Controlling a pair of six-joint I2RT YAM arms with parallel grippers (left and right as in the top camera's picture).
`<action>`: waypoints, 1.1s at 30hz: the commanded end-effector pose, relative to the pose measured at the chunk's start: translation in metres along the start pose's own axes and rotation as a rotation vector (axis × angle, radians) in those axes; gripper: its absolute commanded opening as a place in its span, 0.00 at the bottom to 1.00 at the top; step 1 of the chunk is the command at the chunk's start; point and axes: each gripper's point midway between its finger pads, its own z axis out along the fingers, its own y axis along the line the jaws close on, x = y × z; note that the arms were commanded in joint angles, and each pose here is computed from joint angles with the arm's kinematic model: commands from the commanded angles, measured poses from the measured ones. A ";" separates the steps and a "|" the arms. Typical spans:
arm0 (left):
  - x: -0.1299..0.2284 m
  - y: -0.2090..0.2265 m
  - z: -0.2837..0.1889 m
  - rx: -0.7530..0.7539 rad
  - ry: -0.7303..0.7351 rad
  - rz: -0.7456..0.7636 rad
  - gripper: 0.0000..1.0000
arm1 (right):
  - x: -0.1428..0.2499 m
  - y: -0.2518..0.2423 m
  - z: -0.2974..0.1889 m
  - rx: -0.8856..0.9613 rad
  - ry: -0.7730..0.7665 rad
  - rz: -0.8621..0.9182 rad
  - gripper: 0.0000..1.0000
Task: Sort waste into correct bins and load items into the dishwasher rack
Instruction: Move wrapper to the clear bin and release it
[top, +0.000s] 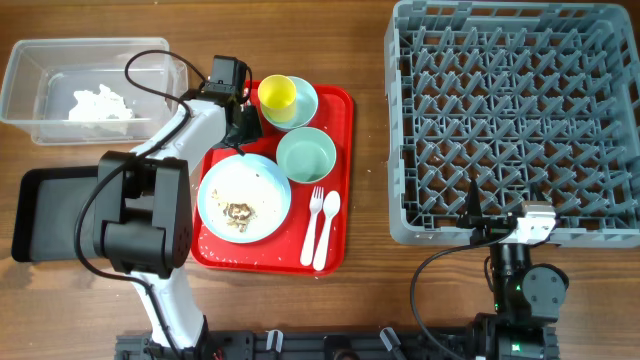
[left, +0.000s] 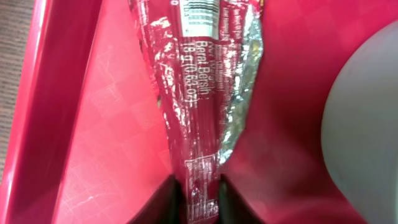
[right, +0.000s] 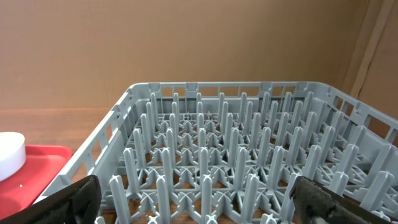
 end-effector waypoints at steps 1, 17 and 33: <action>0.007 0.009 0.012 -0.049 0.022 0.008 0.04 | -0.001 -0.004 0.000 0.018 -0.005 -0.014 1.00; -0.135 0.117 -0.176 0.009 -0.587 -0.540 0.04 | -0.001 -0.004 0.000 0.018 -0.005 -0.014 1.00; -0.144 0.209 -0.115 -0.066 -0.573 -0.816 0.43 | -0.001 -0.004 0.000 0.018 -0.005 -0.014 1.00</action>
